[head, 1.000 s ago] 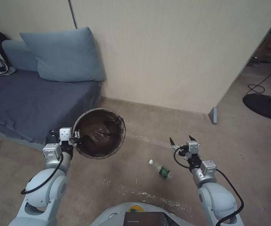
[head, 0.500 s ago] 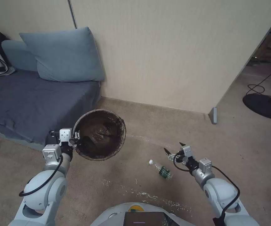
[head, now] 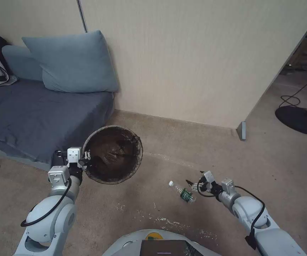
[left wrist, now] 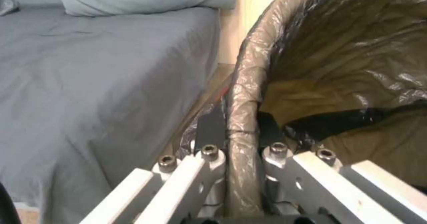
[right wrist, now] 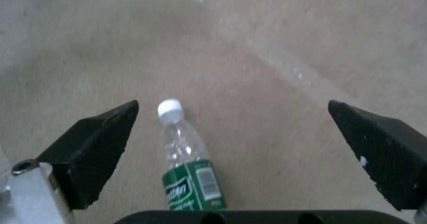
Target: Pick up the trash bin, then pick up the garbage from the floor and place it into the trash bin.
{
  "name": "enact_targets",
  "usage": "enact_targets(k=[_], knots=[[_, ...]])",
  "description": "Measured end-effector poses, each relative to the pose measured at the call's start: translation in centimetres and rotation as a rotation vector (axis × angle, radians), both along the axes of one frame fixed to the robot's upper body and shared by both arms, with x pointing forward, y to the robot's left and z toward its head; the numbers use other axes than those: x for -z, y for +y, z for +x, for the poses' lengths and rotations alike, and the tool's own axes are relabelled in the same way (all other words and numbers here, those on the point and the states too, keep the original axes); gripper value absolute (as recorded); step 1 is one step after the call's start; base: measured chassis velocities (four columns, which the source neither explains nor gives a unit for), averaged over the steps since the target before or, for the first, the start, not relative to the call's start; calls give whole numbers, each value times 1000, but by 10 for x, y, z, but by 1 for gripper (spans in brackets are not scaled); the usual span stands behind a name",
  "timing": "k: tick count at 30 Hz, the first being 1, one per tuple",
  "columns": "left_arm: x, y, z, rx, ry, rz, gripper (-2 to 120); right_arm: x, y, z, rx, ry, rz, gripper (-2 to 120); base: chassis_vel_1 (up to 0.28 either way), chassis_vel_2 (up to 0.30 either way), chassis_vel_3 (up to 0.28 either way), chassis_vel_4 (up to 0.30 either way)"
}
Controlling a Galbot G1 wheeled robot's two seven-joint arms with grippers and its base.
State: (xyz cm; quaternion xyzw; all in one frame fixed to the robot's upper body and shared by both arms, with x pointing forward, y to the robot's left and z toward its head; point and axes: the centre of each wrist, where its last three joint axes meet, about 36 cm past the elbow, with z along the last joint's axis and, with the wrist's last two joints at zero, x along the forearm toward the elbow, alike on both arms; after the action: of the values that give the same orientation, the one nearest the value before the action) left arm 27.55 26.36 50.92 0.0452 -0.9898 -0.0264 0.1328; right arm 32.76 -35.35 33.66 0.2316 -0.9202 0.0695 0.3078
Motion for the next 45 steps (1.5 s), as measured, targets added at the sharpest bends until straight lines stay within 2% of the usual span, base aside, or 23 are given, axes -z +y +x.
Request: enact_targets(k=[6, 12, 16, 27, 45], knots=[[-2, -2, -3, -2, 1, 6, 3, 19, 9, 5, -18, 91, -4, 100, 0, 0, 0, 0], [-1, -3, -5, -7, 3, 5, 3, 37, 20, 8, -28, 138, -10, 100, 0, 0, 0, 0], [-2, -4, -6, -13, -1, 1, 3, 65, 27, 11, -27, 183, -36, 100, 0, 0, 0, 0], [-7, -6, -9, -1, -1, 8, 3, 99, 51, 22, 12, 226, -19, 100, 0, 0, 0, 0], [-8, -8, -13, 1, 1, -3, 3, 118, 61, 14, 34, 251, -14, 100, 0, 0, 0, 0]])
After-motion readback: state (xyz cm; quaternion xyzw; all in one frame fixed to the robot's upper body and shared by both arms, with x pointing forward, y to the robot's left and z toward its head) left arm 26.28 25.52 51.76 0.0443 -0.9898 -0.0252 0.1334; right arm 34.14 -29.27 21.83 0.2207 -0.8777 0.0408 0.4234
